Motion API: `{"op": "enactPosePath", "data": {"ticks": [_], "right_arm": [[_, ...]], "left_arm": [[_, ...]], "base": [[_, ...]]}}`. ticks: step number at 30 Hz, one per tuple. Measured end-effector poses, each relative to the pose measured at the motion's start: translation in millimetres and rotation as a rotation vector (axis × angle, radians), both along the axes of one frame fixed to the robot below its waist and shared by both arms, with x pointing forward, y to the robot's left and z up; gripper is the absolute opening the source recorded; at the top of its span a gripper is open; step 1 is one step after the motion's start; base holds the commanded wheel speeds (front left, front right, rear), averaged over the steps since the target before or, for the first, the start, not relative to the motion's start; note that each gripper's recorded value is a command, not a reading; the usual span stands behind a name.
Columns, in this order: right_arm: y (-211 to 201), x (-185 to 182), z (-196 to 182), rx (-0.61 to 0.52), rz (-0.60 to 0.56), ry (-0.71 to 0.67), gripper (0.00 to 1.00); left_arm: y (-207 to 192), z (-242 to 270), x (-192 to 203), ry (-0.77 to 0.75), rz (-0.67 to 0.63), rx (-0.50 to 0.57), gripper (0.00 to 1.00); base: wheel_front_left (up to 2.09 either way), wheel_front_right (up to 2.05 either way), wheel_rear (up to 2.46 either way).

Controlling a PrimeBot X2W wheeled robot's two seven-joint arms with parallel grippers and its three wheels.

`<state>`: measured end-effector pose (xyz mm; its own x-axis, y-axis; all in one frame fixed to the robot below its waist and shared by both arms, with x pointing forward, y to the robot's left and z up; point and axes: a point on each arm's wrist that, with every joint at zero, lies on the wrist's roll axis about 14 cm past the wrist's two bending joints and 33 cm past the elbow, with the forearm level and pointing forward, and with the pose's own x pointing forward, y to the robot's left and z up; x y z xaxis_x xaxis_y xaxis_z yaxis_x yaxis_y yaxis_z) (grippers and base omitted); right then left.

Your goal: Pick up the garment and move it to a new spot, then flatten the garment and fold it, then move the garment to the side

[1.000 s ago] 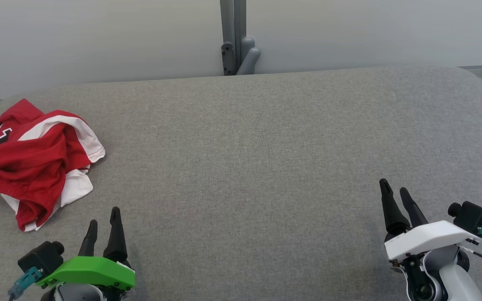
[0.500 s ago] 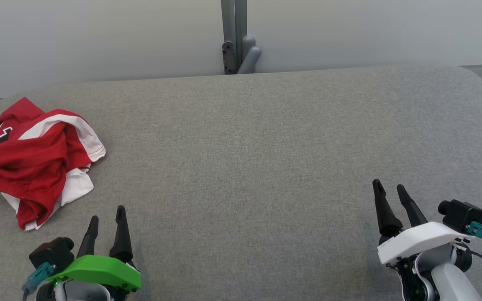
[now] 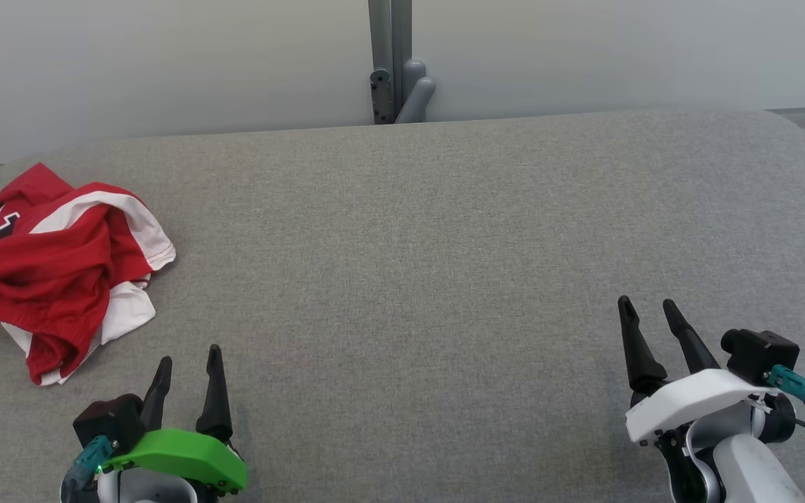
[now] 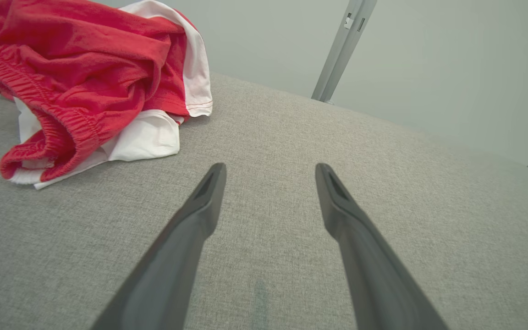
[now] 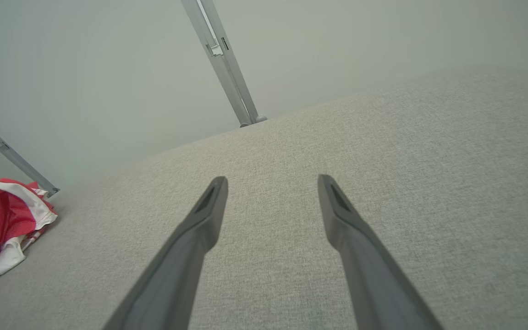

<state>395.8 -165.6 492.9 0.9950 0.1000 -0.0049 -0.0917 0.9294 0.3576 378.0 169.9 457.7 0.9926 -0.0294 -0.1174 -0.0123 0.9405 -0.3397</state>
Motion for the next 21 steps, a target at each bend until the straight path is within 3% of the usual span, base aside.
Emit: {"op": "enactPosePath", "data": {"ticks": [21], "right_arm": [[-0.3,-3.0,-14.9,-0.193,0.023,0.009,1.0]], "left_arm": [[-8.2,-15.1,-4.8,0.018,-0.06,0.161,1.0]], "base": [[0.0,0.0,0.0]]}}
